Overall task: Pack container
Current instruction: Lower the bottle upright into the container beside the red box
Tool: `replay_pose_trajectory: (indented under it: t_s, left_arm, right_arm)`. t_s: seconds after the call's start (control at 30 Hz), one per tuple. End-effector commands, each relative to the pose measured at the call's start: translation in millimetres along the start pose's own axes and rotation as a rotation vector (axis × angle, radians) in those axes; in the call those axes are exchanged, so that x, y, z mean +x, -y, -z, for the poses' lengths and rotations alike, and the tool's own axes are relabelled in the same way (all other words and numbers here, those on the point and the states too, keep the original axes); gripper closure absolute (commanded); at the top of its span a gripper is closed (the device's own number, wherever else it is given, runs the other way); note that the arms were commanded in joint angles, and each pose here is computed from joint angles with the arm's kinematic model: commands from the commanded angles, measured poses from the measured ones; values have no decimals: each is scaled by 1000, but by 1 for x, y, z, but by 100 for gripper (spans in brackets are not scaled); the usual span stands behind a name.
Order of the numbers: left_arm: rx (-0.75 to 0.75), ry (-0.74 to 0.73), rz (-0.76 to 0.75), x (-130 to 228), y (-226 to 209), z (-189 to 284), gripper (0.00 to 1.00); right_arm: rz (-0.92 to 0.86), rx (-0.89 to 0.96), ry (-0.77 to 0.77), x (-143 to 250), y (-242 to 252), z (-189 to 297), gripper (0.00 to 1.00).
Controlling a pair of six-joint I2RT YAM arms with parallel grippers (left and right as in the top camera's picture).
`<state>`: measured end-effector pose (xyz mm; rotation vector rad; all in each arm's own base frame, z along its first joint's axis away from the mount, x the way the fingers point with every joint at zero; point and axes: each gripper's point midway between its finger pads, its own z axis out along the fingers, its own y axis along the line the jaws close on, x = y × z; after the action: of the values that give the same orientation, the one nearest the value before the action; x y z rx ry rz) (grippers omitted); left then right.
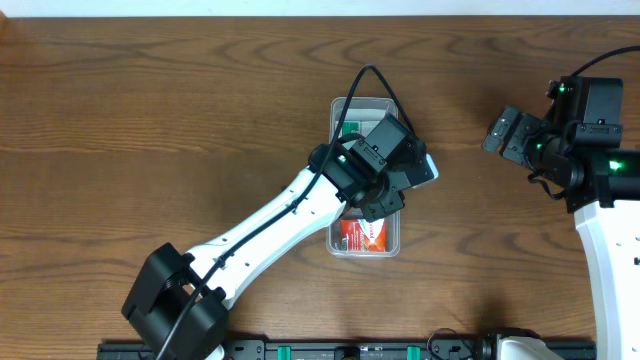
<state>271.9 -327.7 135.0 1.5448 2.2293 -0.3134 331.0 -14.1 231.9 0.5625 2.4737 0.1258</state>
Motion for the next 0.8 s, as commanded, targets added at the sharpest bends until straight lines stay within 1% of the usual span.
replay_pose_trajectory:
  t_s: [0.0, 0.27, 0.53, 0.7, 0.77]
  left_arm:
    - [-38, 34, 1, -8, -7, 14, 78]
    - [-43, 22, 15, -3, -13, 10, 79]
    - [-3, -31, 51, 9, -8, -13, 80]
    - [60, -11, 68, 6, 3, -14, 80]
    - [62, -12, 83, 6, 3, -14, 80]
  right_arm:
    - [-3, 7, 7, -2, 3, 1, 1]
    - [-2, 7, 7, -2, 3, 1, 1]
    - [-2, 7, 7, -2, 3, 1, 1]
    - [-2, 7, 7, -2, 3, 1, 1]
    - [-2, 7, 7, -2, 3, 1, 1]
